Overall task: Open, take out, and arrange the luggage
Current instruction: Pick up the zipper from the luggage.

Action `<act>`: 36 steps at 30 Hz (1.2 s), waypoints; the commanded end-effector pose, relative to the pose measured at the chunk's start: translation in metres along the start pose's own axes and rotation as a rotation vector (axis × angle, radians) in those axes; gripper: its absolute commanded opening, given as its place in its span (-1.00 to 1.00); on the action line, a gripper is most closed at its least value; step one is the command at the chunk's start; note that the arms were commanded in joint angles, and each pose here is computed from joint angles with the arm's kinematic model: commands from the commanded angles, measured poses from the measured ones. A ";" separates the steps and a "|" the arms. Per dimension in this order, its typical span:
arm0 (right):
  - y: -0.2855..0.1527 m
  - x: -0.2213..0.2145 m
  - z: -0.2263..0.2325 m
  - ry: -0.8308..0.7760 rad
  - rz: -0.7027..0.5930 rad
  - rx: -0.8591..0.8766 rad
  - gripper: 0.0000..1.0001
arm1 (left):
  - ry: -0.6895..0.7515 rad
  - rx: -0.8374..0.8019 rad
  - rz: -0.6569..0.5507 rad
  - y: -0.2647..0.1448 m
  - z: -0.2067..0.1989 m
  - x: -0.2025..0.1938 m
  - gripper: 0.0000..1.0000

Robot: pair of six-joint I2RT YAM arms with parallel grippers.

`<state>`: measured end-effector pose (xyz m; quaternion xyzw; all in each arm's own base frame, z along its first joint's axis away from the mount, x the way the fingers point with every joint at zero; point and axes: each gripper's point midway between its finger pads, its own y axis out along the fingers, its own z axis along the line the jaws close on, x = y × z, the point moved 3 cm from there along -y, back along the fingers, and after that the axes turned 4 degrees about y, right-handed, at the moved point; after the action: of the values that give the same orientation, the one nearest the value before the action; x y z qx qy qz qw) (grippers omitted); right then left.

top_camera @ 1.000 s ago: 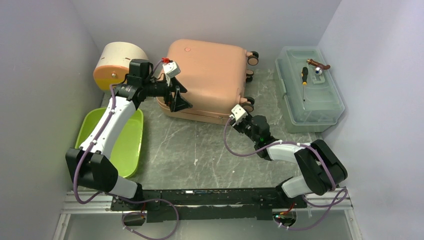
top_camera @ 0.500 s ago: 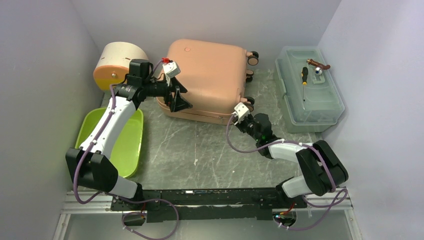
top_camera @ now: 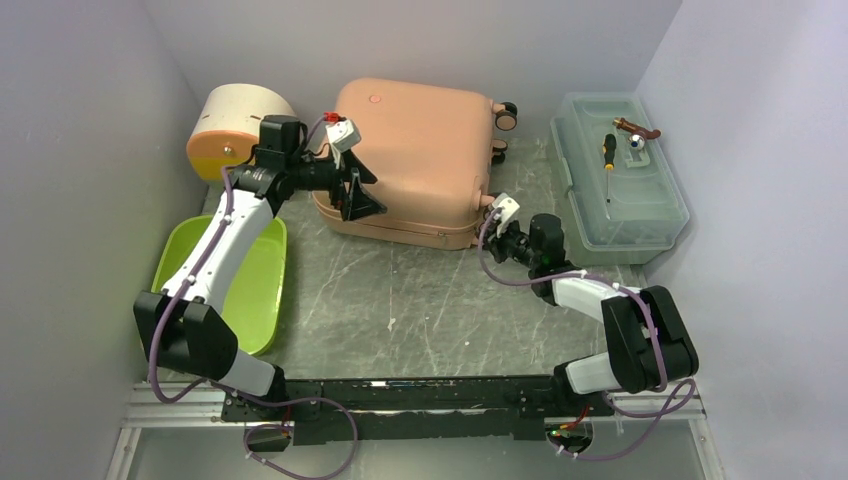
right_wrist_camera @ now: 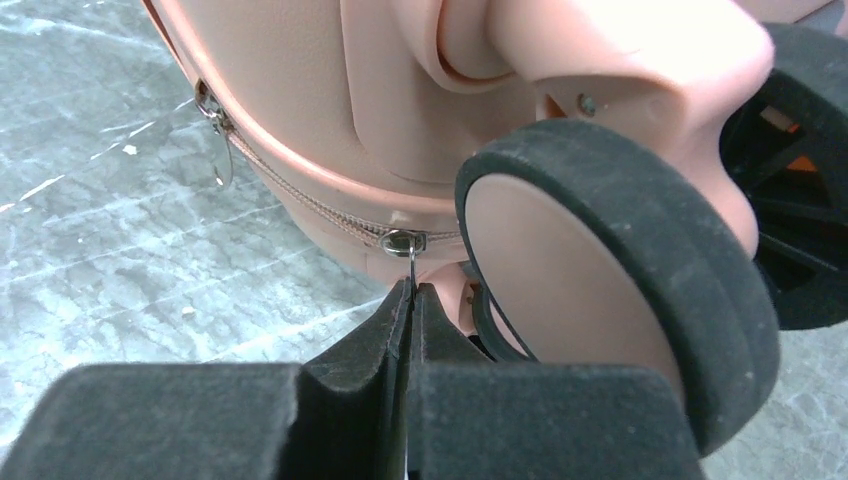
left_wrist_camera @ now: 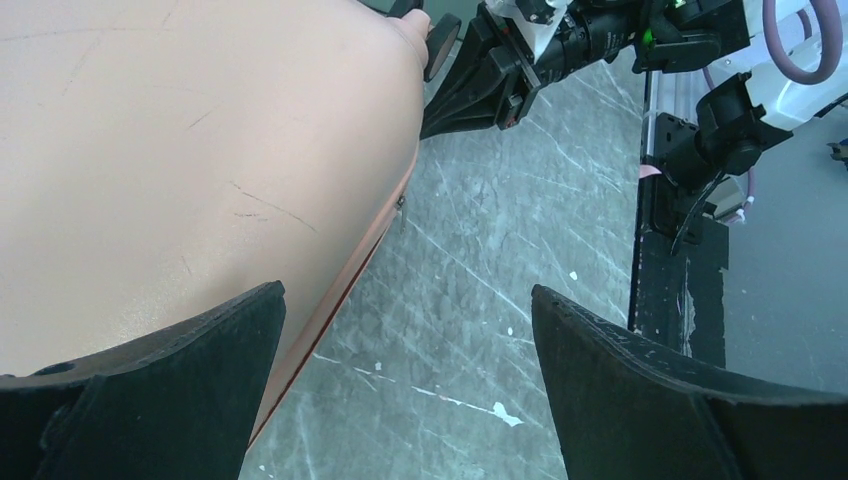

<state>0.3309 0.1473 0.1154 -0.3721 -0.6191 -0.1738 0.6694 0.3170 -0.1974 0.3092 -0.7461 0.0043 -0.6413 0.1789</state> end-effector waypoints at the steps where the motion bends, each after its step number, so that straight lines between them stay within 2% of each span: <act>1: 0.002 0.035 -0.012 -0.036 -0.087 0.003 -1.00 | 0.044 -0.032 -0.065 -0.002 -0.002 0.026 0.99; 7: 0.009 0.035 -0.021 0.036 -0.067 0.052 -1.00 | 0.023 -0.099 -0.127 0.009 -0.001 0.028 0.99; 11: 0.010 0.033 -0.031 0.083 -0.063 0.081 -1.00 | -0.004 -0.144 -0.125 0.024 0.002 0.028 0.99; 19: 0.012 0.031 -0.041 0.015 -0.042 0.218 -1.00 | -0.055 -0.237 -0.141 0.051 -0.001 0.031 0.99; 25: 0.012 0.023 -0.047 -0.252 -0.045 0.236 -1.00 | -0.066 -0.268 -0.135 0.060 -0.003 0.031 0.99; 29: 0.011 0.020 -0.062 -0.415 -0.054 0.138 -1.00 | -0.059 -0.265 -0.135 0.059 -0.004 0.032 0.99; 36: 0.013 0.019 -0.073 -0.561 -0.109 -0.034 -1.00 | -0.054 -0.240 -0.126 0.057 -0.004 0.029 0.99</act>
<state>0.3701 0.1191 0.1115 -0.3365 -0.7449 -0.0692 0.5719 0.3347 -0.2591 0.3048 -0.7942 0.0330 -0.6041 0.0567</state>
